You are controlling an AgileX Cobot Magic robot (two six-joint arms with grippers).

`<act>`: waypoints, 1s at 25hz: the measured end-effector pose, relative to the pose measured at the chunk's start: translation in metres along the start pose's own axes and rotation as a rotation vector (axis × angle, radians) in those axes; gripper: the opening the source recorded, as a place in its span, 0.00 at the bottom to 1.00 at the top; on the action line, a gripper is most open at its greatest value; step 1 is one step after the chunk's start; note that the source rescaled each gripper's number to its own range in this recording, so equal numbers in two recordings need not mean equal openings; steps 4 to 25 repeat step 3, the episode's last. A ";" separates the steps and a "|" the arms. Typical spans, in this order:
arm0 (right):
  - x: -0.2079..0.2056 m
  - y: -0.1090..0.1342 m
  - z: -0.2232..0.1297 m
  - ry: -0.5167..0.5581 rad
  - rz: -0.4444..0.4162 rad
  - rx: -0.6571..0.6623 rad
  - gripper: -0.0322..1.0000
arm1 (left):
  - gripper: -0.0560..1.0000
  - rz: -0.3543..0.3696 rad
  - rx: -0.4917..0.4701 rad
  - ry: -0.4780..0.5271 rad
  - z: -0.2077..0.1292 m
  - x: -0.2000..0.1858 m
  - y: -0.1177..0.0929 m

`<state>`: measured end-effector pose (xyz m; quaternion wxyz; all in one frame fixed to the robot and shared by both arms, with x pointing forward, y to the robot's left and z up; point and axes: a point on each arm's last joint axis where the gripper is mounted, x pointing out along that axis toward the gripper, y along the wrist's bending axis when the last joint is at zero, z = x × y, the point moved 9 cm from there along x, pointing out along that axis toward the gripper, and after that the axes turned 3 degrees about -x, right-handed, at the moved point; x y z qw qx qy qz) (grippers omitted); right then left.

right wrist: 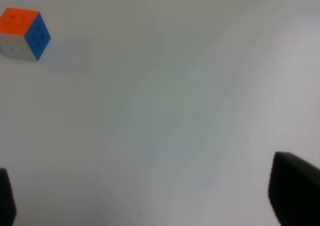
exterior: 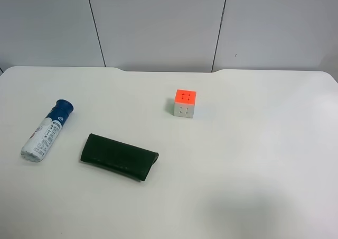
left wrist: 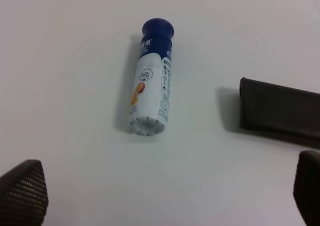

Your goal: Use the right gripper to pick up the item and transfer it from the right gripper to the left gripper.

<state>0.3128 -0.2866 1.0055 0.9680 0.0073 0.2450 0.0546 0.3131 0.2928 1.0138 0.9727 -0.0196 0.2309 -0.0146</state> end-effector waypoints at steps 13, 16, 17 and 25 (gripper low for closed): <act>0.000 0.000 0.000 0.000 0.000 0.000 1.00 | 1.00 0.000 0.000 0.000 0.000 0.000 0.000; 0.000 0.000 0.000 0.000 0.000 0.000 1.00 | 1.00 0.000 0.000 0.000 0.000 0.000 0.000; 0.000 0.000 0.000 0.000 0.000 0.000 1.00 | 1.00 0.000 0.000 0.000 0.000 0.000 0.000; 0.000 0.000 0.000 0.000 0.000 0.000 1.00 | 1.00 0.000 0.000 0.000 0.000 0.000 0.000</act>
